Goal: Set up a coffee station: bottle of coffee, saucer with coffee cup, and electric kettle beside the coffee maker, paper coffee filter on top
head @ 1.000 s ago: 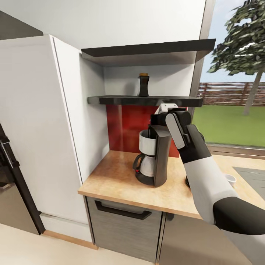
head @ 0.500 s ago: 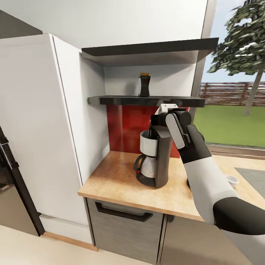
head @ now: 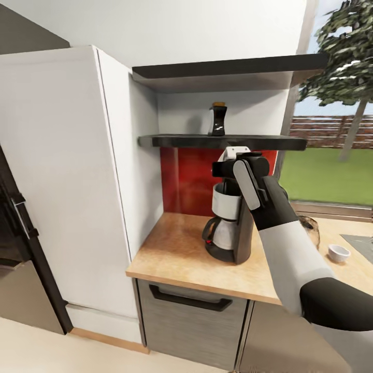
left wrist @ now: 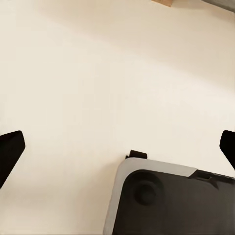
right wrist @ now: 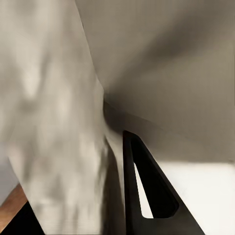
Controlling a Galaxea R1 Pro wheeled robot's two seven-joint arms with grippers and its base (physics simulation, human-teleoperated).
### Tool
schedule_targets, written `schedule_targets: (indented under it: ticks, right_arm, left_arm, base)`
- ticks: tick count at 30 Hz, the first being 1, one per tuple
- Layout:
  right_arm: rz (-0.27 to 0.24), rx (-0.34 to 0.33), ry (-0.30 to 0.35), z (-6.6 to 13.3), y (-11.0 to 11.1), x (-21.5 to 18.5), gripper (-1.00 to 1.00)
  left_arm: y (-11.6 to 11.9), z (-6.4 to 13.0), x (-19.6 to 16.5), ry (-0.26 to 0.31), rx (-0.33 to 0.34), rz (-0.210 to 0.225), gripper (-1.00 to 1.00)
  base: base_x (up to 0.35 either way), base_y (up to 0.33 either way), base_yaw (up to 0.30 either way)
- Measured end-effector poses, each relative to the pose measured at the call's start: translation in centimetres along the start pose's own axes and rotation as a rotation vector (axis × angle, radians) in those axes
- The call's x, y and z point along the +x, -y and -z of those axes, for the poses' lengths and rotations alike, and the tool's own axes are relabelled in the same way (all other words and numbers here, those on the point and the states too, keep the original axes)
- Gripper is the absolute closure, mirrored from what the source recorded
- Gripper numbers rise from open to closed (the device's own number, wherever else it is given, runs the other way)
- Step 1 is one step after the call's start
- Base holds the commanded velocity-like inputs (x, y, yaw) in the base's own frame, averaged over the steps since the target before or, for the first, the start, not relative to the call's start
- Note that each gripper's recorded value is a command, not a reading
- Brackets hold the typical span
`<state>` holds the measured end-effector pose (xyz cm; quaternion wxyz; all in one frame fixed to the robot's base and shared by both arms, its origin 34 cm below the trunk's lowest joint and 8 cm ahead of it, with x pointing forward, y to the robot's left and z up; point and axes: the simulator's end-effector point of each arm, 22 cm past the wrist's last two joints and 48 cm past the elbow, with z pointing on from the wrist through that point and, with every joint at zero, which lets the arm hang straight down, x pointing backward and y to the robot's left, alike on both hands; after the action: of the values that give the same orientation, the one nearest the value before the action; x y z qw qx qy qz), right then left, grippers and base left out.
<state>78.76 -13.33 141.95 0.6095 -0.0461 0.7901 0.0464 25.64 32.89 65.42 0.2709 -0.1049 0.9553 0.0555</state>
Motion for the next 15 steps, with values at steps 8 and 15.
schedule_targets:
  ticks: [8, 15]
  right_arm:
    - [-0.001, 0.0, -0.009, -0.5, 0.06, 0.5, 1.0]
    - [-0.002, 0.0, -0.018, -0.98, 0.11, 1.03, 1.0]
  left_arm:
    - [-0.02, 0.05, 0.34, -0.009, -0.001, -0.001, -1.0]
    - [-0.06, 0.1, 0.64, -0.017, -0.002, -0.002, -1.0]
  base:
    - [0.0, 0.31, -0.202]
    - [0.0, 0.305, -0.207]
